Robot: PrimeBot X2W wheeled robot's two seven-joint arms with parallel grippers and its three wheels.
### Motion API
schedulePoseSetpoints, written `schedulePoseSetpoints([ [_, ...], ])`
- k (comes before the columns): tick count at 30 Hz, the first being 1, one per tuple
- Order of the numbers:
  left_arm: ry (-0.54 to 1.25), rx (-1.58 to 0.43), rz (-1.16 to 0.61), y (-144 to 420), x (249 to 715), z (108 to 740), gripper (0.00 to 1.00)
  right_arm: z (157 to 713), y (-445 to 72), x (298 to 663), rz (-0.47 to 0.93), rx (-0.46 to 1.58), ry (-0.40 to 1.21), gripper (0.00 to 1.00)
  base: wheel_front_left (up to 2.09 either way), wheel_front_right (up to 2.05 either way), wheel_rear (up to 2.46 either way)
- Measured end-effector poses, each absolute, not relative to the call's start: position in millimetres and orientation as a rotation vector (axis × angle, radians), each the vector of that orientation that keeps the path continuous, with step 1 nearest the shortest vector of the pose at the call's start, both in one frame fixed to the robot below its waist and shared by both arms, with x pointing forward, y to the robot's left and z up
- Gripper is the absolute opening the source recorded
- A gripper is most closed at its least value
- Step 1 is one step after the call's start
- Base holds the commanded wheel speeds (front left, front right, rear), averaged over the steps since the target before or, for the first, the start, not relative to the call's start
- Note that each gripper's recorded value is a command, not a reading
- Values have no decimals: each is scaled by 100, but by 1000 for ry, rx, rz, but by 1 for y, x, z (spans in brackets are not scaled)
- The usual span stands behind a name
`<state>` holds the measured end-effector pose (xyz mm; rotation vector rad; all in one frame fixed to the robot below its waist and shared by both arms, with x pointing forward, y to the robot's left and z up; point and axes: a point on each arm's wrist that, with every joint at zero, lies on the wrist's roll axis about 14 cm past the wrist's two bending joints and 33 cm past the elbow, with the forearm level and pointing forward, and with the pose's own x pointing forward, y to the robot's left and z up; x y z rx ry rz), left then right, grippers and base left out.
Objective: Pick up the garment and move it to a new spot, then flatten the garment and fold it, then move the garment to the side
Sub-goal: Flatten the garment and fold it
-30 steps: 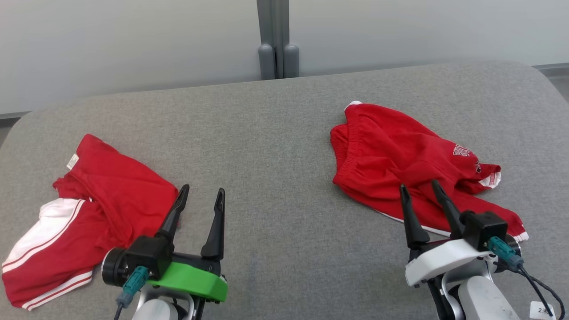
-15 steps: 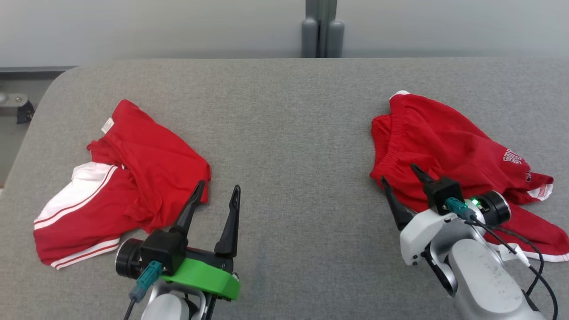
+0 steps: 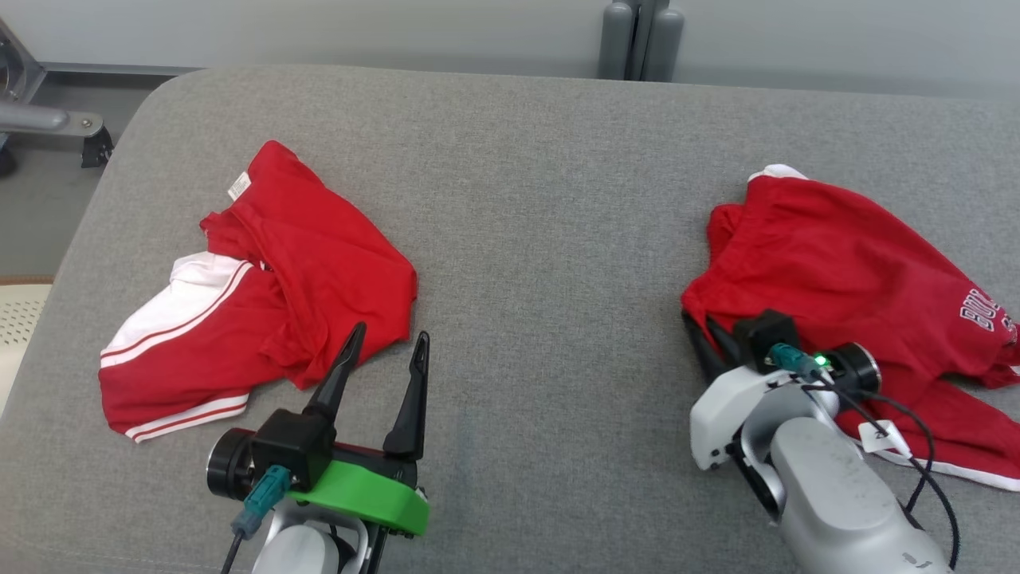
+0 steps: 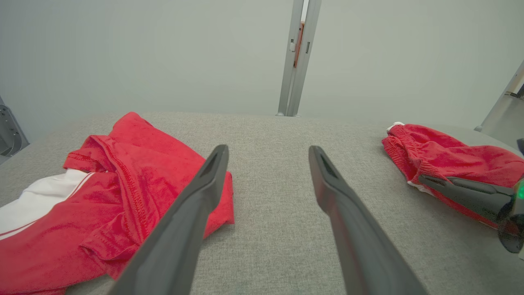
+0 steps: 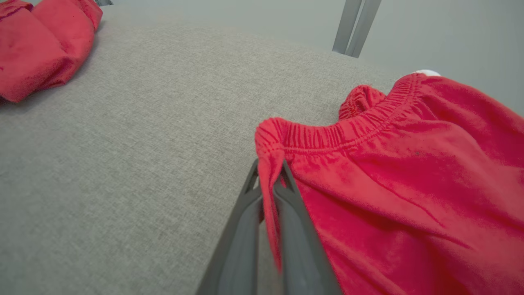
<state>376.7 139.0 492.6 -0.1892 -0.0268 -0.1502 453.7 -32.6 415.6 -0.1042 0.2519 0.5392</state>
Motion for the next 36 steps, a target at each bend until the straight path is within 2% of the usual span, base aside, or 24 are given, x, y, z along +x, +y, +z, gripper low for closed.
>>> schedulePoseSetpoints([
  [7,-41,-193,-185,127,379,498,100,446,32,413,714,113,209,0,0,0,0],
  [10,-46,-199,-201,122,381,500,100,454,38,401,757,188,232,0,0,0,0],
  [15,-43,-200,-222,116,386,499,100,450,7,422,712,199,285,0,0,0,0],
  [25,-22,-194,-205,121,390,492,100,417,-1,442,711,95,403,0,0,0,0],
  [26,-20,-194,-204,122,390,491,100,414,-2,443,713,72,406,100,0,0,0],
  [36,-19,-198,-228,113,395,491,100,430,-17,454,694,-40,284,100,0,0,0],
])
